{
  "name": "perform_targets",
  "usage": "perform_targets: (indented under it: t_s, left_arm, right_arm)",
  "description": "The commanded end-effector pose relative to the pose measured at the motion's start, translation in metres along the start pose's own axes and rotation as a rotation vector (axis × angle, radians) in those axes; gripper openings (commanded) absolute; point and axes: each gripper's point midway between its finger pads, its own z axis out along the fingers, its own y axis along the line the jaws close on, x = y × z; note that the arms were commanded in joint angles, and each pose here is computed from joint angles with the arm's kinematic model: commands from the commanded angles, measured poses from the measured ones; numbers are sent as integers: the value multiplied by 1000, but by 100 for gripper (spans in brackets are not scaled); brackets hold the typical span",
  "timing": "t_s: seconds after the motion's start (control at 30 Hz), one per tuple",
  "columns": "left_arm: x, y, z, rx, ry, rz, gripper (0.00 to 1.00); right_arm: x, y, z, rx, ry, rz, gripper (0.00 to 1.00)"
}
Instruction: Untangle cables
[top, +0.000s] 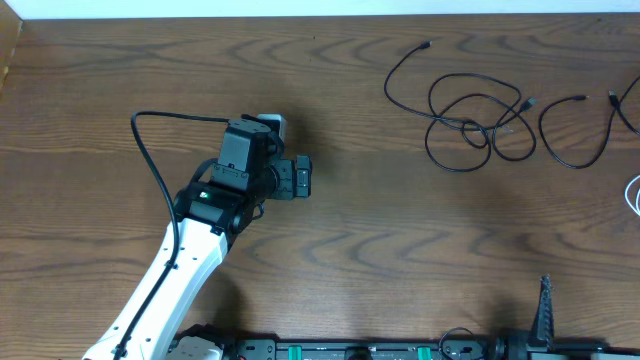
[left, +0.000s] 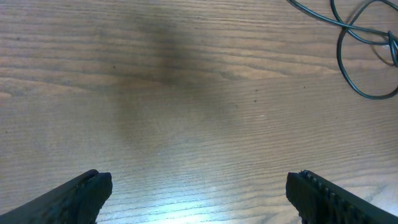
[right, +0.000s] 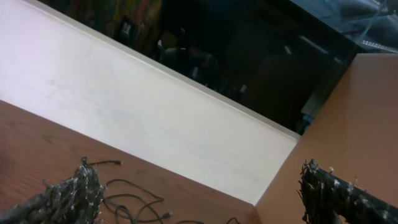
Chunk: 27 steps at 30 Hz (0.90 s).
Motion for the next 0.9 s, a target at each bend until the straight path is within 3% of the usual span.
perform_targets:
  t_s: [0.0, 0.37, 0.6, 0.87]
  left_arm:
    - [-5, 1, -1, -6, -10, -14, 97]
    - [-5, 1, -1, -6, -10, -14, 97]
    - [-5, 1, -1, -6, -10, -14, 96]
    - [-5, 1, -1, -6, -10, -14, 97]
  right_arm:
    - [-6, 0, -1, 1, -27, 7, 99]
    - [-11, 9, 37, -33, -190, -24, 99]
    - [-8, 54, 60, -246, -419, -9, 98]
    - [12, 72, 68, -326, -416, 65, 99]
